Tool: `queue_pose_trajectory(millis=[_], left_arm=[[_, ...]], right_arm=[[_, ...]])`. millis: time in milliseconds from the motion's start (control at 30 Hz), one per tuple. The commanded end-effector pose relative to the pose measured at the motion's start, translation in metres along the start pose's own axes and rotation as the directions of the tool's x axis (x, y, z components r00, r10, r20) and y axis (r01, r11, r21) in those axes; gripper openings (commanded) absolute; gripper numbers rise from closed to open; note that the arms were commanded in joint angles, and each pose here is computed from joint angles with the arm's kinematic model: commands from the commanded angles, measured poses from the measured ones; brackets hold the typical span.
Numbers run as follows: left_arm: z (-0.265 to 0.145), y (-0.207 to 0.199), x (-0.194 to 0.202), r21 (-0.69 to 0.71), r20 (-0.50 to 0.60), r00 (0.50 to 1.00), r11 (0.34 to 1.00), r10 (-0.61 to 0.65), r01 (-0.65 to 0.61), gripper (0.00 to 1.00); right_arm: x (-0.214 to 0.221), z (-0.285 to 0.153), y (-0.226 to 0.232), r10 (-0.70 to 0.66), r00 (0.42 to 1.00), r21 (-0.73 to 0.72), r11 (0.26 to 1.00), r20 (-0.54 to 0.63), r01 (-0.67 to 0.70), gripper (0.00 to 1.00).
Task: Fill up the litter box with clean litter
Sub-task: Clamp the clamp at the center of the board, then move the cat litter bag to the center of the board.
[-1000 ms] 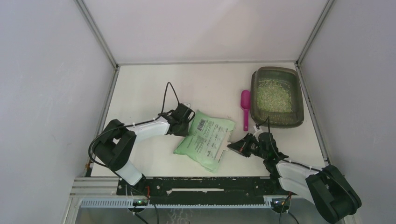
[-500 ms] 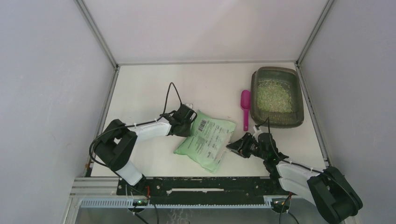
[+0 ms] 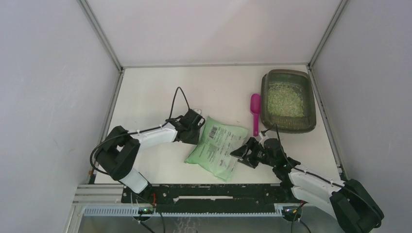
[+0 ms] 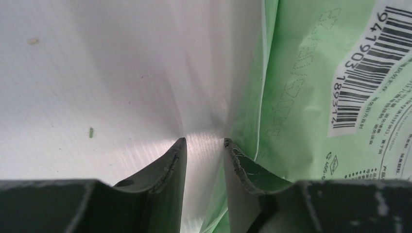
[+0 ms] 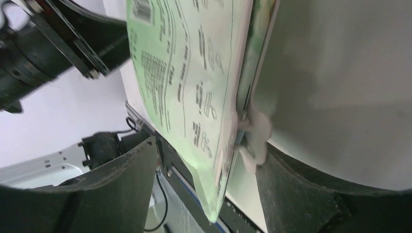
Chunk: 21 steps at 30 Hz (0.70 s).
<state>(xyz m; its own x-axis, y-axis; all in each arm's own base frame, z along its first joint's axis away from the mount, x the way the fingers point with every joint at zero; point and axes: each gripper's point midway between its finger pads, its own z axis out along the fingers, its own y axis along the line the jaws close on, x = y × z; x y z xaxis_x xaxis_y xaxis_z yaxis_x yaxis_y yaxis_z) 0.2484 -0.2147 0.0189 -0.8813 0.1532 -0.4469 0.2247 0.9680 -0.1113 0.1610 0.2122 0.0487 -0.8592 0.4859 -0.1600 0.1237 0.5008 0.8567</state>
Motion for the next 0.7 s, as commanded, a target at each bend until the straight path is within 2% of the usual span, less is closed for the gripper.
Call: queue_pose_trajectory(millis=[0,233,400,533,567,600,667], left_arm=[[-0.027,-0.025,-0.028,0.097,0.069,0.998,0.995,-0.013,0.006,0.39],[-0.025,-0.026,-0.021,0.121,0.07,0.997,0.992,-0.043,0.034,0.4],[-0.031,-0.026,-0.02,0.135,0.083,0.995,0.99,-0.055,0.043,0.4],[-0.042,-0.025,-0.022,0.148,0.11,0.992,0.988,-0.067,0.05,0.4],[-0.046,-0.024,-0.023,0.15,0.12,0.99,0.987,-0.069,0.051,0.41],[-0.05,-0.022,-0.022,0.148,0.127,0.989,0.988,-0.07,0.051,0.42],[-0.063,-0.018,-0.025,0.144,0.156,0.985,0.988,-0.072,0.049,0.46]], right_arm=[[0.015,0.002,0.004,0.038,0.999,0.046,0.998,-0.012,-0.037,0.78],[0.059,0.004,-0.004,0.085,0.995,0.089,0.993,-0.06,-0.079,0.79],[0.067,0.011,0.005,0.098,0.995,0.109,0.989,-0.016,-0.096,0.75],[0.079,0.023,0.007,0.103,0.994,0.134,0.986,-0.03,-0.098,0.5],[0.081,0.026,0.007,0.104,0.994,0.139,0.985,-0.034,-0.099,0.41],[0.083,0.029,0.008,0.104,0.994,0.146,0.985,-0.036,-0.098,0.28],[0.084,0.033,0.018,0.079,0.996,0.143,0.987,-0.035,-0.073,0.11]])
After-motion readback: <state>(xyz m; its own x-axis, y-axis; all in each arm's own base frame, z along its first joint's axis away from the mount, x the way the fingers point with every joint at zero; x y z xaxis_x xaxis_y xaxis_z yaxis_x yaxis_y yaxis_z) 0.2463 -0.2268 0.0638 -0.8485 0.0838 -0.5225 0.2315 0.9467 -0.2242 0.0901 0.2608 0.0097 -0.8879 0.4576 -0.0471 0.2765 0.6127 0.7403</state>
